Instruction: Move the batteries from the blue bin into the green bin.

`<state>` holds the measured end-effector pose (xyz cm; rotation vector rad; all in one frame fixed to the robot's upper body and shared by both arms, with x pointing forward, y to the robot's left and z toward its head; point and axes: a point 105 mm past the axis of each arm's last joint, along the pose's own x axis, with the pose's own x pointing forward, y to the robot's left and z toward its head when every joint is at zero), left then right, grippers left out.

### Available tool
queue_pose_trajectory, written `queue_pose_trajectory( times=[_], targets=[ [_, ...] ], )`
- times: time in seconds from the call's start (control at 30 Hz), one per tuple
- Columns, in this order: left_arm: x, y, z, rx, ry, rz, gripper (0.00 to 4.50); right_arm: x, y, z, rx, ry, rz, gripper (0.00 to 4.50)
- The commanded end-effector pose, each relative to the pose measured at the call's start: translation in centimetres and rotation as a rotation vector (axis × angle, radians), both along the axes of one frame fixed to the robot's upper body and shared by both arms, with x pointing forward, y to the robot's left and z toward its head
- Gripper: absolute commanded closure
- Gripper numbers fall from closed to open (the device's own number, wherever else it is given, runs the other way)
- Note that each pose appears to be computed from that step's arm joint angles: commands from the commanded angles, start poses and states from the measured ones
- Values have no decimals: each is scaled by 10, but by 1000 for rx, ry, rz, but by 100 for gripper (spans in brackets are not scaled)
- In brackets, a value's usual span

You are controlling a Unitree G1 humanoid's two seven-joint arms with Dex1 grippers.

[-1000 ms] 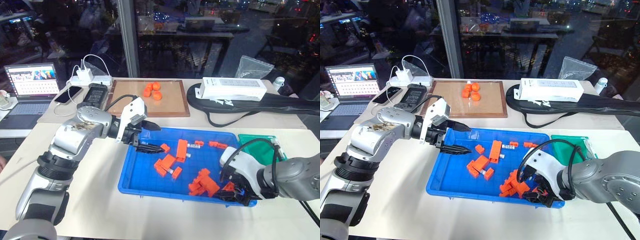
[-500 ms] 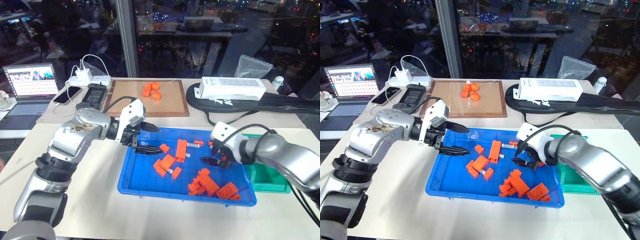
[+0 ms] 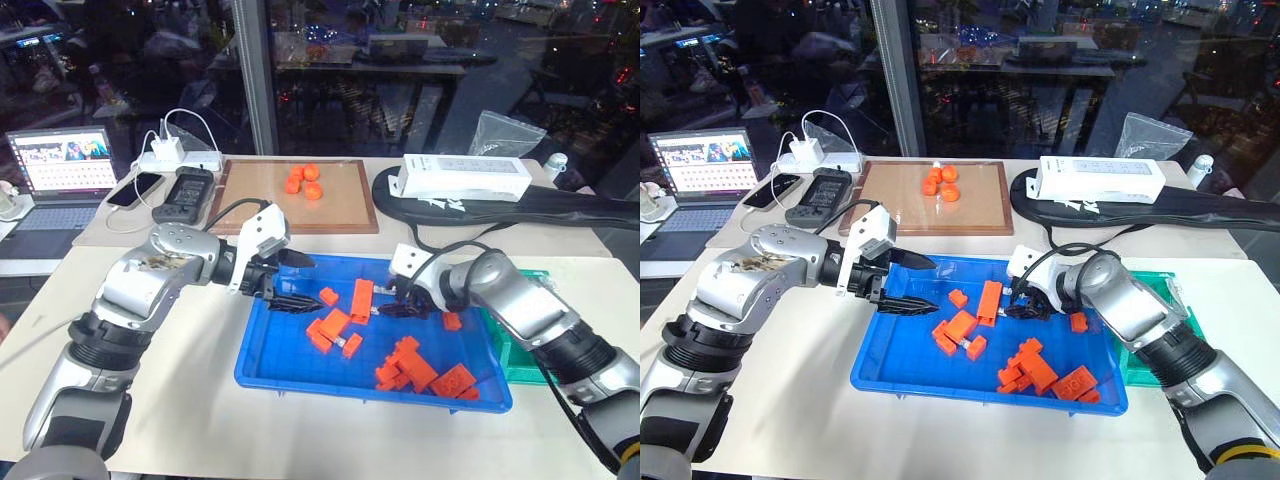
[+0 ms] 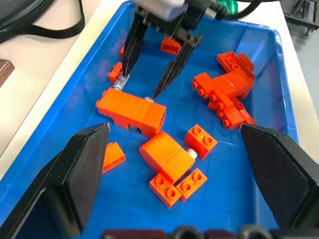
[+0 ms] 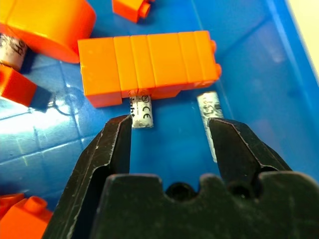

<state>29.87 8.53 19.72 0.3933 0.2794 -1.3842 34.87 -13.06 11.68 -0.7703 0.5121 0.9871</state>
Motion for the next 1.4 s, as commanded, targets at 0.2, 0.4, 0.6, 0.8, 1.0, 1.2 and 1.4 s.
queue_pose_trajectory(
  times=[0.2,0.4,0.6,0.8,1.0,1.2,1.4],
  targets=[
    [-4,4,11,-6,-48,16,0,25,-6,6,-55,-59,55,169],
    [-4,5,12,-4,-53,28,0,28,-8,-9,-40,22,46,220],
    [-5,6,12,-5,-55,32,0,23,-8,-11,-15,62,46,413],
    [-5,6,14,-25,-45,18,0,14,-23,5,-19,66,13,426],
    [1,1,25,-101,-57,-18,0,-13,-46,60,28,19,-63,426],
    [3,-11,29,-135,-84,-88,0,-42,-109,108,35,-39,-318,426],
    [4,-22,30,-170,-81,-136,0,-65,-170,110,40,-44,-608,426]
  ],
)
